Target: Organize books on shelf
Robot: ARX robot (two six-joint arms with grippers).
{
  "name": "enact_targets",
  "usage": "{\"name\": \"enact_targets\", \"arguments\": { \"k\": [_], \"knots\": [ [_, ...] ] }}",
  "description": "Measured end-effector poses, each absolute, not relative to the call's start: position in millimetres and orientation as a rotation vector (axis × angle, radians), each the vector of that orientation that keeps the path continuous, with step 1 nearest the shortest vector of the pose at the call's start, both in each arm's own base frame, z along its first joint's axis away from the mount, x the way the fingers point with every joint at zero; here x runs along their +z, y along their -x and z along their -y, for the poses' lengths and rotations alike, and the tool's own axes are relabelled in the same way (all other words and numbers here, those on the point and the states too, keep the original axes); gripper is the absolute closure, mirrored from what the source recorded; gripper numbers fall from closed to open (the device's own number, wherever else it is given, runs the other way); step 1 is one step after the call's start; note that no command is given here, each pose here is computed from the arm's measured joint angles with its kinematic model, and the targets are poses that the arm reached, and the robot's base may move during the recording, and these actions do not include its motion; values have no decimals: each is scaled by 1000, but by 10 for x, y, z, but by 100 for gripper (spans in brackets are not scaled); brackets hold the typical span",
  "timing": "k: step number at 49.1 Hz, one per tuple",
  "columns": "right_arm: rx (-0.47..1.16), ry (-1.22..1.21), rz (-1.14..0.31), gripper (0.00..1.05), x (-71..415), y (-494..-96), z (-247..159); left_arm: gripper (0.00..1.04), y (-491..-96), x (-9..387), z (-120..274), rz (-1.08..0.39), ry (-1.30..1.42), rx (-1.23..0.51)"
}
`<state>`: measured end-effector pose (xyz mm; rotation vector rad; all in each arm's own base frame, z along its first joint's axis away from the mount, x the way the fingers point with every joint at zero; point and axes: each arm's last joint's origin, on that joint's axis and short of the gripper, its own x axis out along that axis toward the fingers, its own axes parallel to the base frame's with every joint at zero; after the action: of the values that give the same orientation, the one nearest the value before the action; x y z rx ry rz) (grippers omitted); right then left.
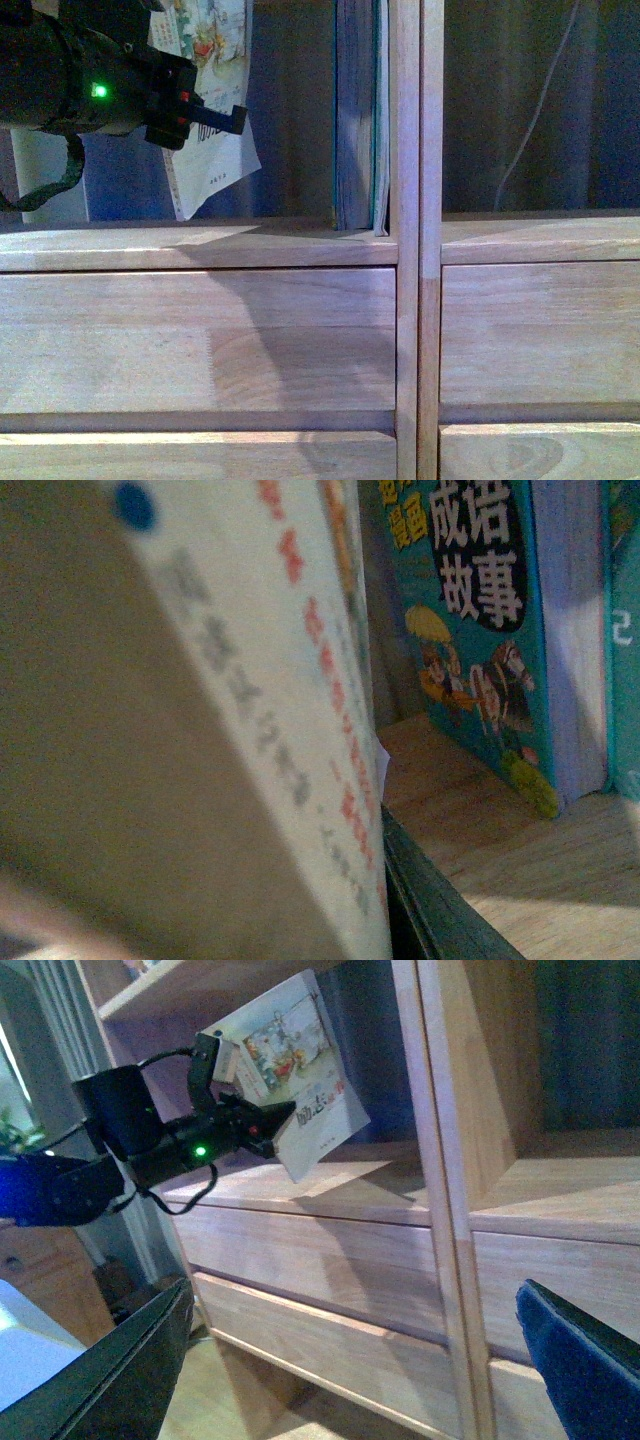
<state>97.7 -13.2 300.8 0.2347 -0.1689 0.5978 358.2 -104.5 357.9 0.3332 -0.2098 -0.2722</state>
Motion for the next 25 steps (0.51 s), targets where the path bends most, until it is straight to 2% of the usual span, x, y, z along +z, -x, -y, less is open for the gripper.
{"name": "enact_targets", "arguments": {
  "k": [19, 25],
  "knots": [
    [584, -157, 191, 7, 2996, -979, 135, 97, -3918, 3642, 1165, 205, -358, -248],
    [584, -154, 192, 7, 2996, -979, 135, 97, -4049, 3622, 1336, 195, -374, -265]
  ]
}}
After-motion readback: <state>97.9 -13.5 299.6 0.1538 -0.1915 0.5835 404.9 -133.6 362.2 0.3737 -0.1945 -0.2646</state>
